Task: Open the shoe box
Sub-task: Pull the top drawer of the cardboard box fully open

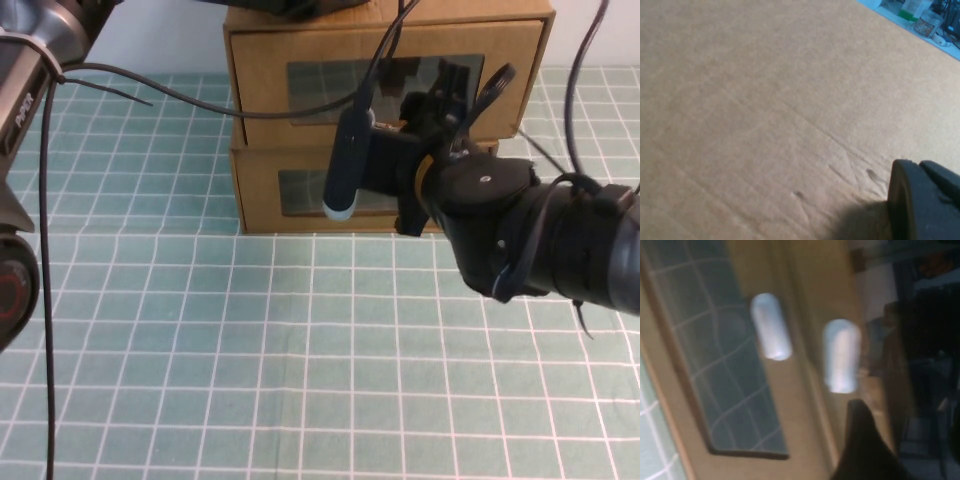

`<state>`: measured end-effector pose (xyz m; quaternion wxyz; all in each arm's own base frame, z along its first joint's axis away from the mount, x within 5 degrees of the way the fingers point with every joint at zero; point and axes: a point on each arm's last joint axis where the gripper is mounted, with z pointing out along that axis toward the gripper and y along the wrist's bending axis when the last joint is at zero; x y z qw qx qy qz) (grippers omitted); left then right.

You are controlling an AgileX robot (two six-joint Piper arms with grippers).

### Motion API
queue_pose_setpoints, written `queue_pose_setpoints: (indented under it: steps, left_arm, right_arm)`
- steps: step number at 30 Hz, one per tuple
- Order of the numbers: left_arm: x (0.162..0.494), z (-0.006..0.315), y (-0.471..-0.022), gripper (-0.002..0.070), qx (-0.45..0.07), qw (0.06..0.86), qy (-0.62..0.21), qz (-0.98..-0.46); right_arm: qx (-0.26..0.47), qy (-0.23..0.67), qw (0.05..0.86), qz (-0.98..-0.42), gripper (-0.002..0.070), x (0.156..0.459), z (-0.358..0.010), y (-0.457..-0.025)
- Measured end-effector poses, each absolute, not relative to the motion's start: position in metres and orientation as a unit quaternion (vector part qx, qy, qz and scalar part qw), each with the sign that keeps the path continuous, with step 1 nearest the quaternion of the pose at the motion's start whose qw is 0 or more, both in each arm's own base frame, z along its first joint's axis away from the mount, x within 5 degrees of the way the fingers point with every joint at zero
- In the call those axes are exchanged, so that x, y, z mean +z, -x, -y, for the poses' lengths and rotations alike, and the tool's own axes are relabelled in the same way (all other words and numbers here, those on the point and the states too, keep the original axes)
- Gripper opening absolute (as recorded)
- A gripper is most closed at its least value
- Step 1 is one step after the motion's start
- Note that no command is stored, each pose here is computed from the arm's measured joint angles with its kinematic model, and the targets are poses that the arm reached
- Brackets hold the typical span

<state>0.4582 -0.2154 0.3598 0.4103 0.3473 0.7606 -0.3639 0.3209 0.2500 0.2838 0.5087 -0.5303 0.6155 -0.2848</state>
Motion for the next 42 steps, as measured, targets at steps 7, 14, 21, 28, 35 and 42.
queue_pose_setpoints:
  steps: [7, 14, 21, 28, 35, 42]
  left_arm:
    - [0.36, 0.215, -0.458, -0.0005, -0.365, 0.41, -0.347, -0.76]
    - [0.36, 0.216, -0.458, -0.0005, -0.366, 0.41, -0.347, -0.76]
    - [0.36, 0.216, -0.458, -0.0005, -0.366, 0.409, -0.347, -0.76]
    - [0.36, 0.215, -0.458, -0.0006, -0.367, 0.409, -0.347, -0.76]
    - [0.359, 0.212, -0.46, -0.0005, -0.374, 0.407, -0.342, -0.76]
    - [0.357, 0.212, -0.461, -0.0006, -0.376, 0.404, -0.341, -0.761]
  right_arm:
    - [-0.295, 0.547, 0.486, -0.614, 0.0343, 0.261, -0.263, -0.32]
    - [-0.311, 0.548, 0.479, -0.611, 0.0343, 0.251, -0.269, -0.32]
    - [-0.32, 0.537, 0.475, -0.619, 0.0343, 0.245, -0.271, -0.325]
    - [-0.32, 0.528, 0.482, -0.622, 0.0343, 0.248, -0.273, -0.334]
    - [-0.308, 0.525, 0.491, -0.623, 0.033, 0.252, -0.271, -0.346]
    - [-0.321, 0.533, 0.484, -0.615, 0.0235, 0.242, -0.271, -0.355]
